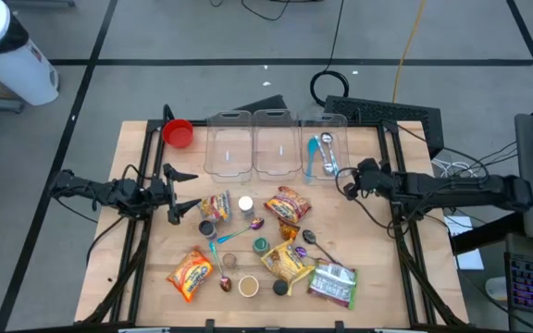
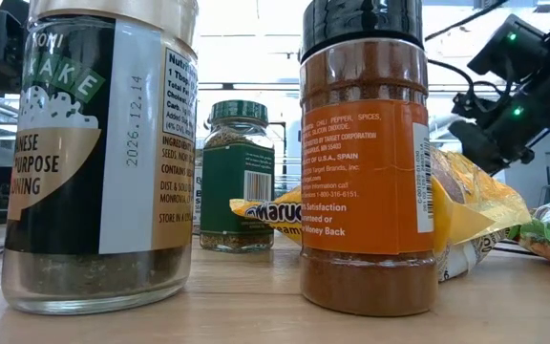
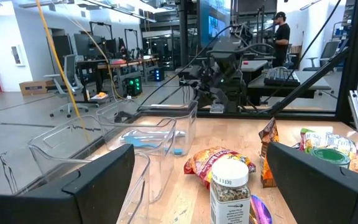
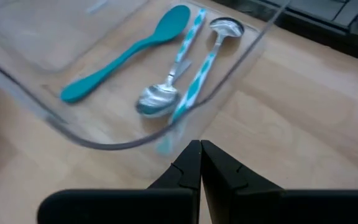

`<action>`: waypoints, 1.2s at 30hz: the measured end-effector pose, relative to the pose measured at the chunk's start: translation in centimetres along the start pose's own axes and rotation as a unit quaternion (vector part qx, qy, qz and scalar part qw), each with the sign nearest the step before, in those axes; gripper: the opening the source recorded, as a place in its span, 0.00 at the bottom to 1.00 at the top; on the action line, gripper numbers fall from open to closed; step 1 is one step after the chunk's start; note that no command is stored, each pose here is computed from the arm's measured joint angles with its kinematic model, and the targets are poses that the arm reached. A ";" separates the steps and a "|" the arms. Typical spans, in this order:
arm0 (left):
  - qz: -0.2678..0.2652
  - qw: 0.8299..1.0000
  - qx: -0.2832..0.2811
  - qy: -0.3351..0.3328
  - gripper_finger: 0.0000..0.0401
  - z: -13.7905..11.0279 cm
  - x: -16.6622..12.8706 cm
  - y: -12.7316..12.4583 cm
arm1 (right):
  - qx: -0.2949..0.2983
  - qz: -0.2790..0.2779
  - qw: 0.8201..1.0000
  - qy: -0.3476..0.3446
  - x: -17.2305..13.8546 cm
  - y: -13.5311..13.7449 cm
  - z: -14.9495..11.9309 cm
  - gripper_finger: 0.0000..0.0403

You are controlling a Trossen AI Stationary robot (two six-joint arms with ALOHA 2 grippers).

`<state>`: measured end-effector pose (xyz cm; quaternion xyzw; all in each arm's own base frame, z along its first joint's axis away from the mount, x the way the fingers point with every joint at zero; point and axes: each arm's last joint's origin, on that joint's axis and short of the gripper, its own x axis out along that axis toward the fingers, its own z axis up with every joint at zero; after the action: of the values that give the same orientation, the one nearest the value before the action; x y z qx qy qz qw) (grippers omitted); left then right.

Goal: Pick & Place Food Item
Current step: Adjust the right transparent bin

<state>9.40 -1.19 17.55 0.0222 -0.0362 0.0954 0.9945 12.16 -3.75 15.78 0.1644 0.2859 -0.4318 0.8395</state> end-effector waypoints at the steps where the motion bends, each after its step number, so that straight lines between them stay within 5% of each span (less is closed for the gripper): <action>1: 0.000 1.000 0.000 0.000 0.93 0.0 0.0 0.0 | -0.003 -0.004 1.000 0.000 0.1 -0.1 0.0 0.00; 9: 0.000 1.000 0.000 0.000 0.93 0.0 0.0 0.0 | -0.026 -0.034 0.999 -0.021 1.3 -1.1 -0.3 0.00; 13: 0.000 1.000 0.000 0.000 0.93 0.0 0.0 0.0 | 0.038 -0.061 0.997 -0.031 2.3 -2.3 -0.8 0.00; 19: 0.000 1.000 0.000 0.000 0.93 0.0 0.0 0.0 | 0.116 -0.031 0.992 -0.047 3.2 -3.7 -0.1 0.00; 36: 0.000 1.000 0.000 0.000 0.93 0.0 0.0 0.0 | 0.155 0.020 0.985 -0.079 4.6 -6.1 1.7 0.00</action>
<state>9.40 -1.18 17.55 0.0222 -0.0361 0.0958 0.9945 9.87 -11.03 14.09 0.2637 0.1447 -0.4653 0.8325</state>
